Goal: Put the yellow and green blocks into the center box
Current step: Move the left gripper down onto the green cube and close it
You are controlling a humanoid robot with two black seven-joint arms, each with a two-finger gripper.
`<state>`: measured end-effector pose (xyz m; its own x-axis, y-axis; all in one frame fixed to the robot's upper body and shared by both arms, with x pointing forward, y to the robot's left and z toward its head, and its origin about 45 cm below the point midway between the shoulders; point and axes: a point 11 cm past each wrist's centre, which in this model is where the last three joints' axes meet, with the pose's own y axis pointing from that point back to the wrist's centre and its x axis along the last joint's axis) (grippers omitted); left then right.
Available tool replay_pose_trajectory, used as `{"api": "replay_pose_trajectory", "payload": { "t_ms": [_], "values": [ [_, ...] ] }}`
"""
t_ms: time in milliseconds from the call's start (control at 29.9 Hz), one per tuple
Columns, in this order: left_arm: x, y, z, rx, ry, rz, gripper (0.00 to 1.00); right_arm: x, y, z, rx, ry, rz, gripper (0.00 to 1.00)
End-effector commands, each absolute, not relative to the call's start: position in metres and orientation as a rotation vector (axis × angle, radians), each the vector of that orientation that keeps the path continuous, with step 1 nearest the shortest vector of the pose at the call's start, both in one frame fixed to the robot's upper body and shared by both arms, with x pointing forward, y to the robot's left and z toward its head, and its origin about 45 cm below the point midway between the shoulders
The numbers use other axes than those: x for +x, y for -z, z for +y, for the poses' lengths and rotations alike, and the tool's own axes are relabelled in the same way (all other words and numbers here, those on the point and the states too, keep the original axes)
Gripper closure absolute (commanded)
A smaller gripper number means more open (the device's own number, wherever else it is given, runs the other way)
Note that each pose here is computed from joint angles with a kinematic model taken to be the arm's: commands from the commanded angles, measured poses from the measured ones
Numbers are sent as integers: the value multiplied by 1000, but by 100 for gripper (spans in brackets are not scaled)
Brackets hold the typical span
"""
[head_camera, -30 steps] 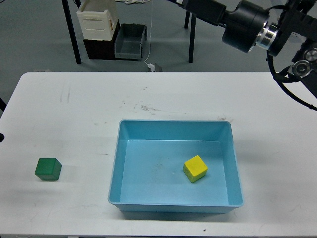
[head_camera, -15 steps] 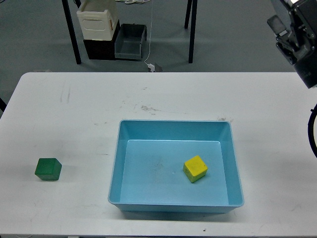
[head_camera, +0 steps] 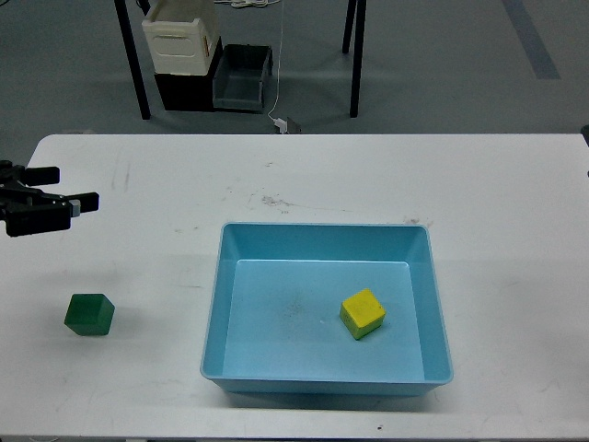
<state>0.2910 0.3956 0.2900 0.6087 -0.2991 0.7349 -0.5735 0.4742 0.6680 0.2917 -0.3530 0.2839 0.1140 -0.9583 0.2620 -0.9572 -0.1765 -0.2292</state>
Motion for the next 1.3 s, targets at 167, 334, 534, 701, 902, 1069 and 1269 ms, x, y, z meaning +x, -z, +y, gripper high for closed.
{"api": "replay_pose_trajectory", "payload": {
  "t_ms": [167,334,534,701,902,1069,1269],
  "values": [
    [264,-237,405,1232,22,-930,0,274,-263,-370,-2283,484,2163,0],
    [252,-217,404,1239,91,-897,0,270,-253,-367,-2261,427,2180,0],
    [241,-200,417,1276,128,-841,0,269,-250,-366,-2255,411,2186,0],
    [248,-187,434,1316,101,-846,0,267,-248,-365,-2250,399,2190,0],
    [242,-173,434,1313,114,-811,0,267,-247,-365,-2243,396,2199,0],
    [242,-165,422,1271,105,-803,0,267,-247,-365,-2233,390,2203,0],
    [250,-163,408,1231,87,-815,0,266,-245,-366,-2230,385,2213,0]
  ]
}}
